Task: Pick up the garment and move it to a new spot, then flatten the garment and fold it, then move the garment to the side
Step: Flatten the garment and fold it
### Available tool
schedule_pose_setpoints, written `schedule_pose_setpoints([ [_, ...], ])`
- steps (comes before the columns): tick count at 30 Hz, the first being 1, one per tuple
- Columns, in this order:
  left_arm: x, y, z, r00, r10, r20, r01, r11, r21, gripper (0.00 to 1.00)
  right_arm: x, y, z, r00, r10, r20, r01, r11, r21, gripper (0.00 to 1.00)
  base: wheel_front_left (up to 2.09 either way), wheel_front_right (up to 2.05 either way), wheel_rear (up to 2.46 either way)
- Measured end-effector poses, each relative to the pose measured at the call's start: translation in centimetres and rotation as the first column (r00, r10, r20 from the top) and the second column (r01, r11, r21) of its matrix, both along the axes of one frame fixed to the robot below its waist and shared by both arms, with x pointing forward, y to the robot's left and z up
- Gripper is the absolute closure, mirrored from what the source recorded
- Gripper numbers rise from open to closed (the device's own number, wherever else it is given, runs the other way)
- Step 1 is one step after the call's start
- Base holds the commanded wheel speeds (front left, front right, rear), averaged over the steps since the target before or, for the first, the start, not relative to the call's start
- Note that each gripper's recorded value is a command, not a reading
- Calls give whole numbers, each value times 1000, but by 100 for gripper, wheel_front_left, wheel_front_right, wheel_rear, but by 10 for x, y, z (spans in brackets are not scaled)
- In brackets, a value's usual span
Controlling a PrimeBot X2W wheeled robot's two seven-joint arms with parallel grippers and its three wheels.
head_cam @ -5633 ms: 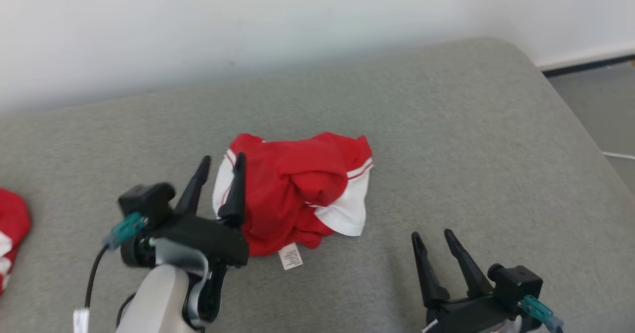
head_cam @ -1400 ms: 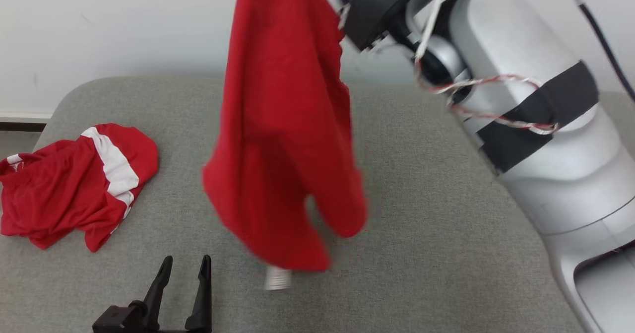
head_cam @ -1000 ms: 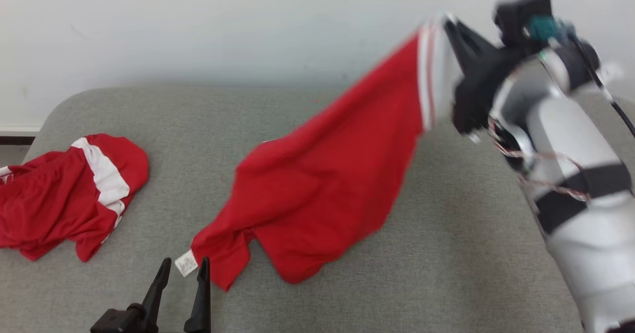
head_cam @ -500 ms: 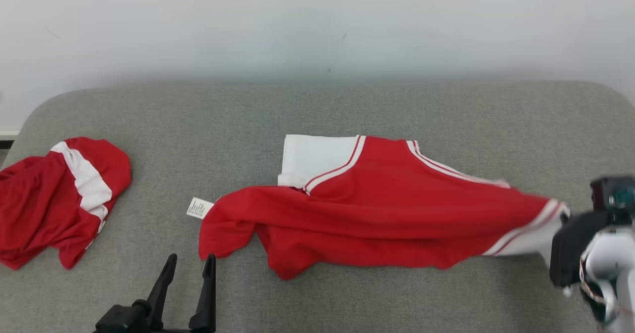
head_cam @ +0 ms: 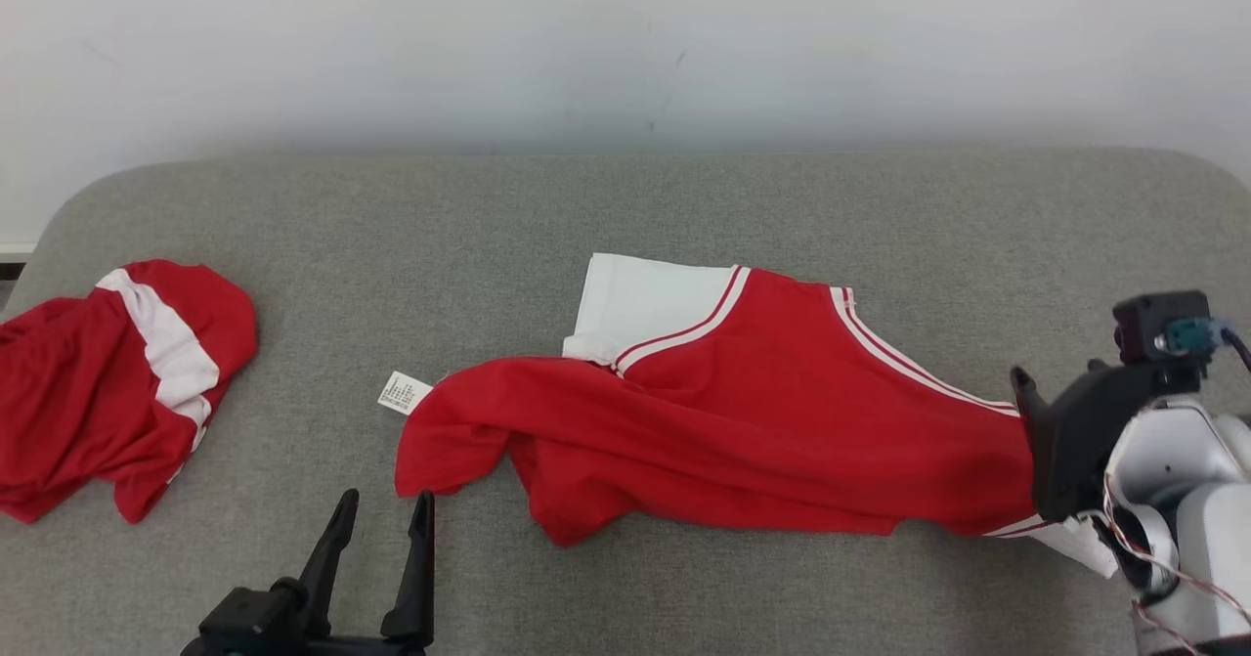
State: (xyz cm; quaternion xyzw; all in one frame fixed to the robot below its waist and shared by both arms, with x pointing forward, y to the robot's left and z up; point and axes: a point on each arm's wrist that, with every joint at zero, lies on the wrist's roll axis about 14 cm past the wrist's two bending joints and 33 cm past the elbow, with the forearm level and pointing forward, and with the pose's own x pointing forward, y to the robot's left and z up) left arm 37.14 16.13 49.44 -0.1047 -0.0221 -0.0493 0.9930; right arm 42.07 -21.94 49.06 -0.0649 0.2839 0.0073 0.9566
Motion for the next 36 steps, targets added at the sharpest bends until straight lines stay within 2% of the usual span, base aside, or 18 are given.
schedule_pose_setpoints([
  [2, 0, 0, -1, 1000, -1, -2, 1, 1000, 1, 0, 21, 15, 14, 999, 39, 37, -40, 999, 10, 0, 0, 0, 0],
  [6, 4, -2, -1, 1000, -7, -4, 7, 1000, 10, 0, 51, 30, 18, 996, 78, 49, -79, 997, 19, 0, 0, 0, 0],
  [10, 6, 1, -5, 1000, -1, -15, 1, 1000, 18, 0, 77, 45, 5, 996, 92, 24, -93, 992, 83, 0, 0, 0, 0],
  [16, 8, 12, -9, 999, 28, -29, -27, 999, 33, 0, 115, 70, -18, 993, 120, -14, -118, 985, 127, 0, 0, 0, 0],
  [25, 4, 32, -17, 995, 87, -57, -85, 995, 47, 0, 133, 100, -63, 979, 169, -110, -149, 975, 165, 0, 0, 0, 0],
  [35, 1, 51, -22, 986, 145, -79, -140, 988, 68, 0, 143, 114, -102, 957, 189, -220, -152, 973, 176, 0, 0, 0, 0],
  [36, 0, 53, -23, 985, 150, -81, -145, 987, 70, 0, 144, 115, -103, 956, 191, -224, -154, 973, 175, 42, 0, 0, 0],
])
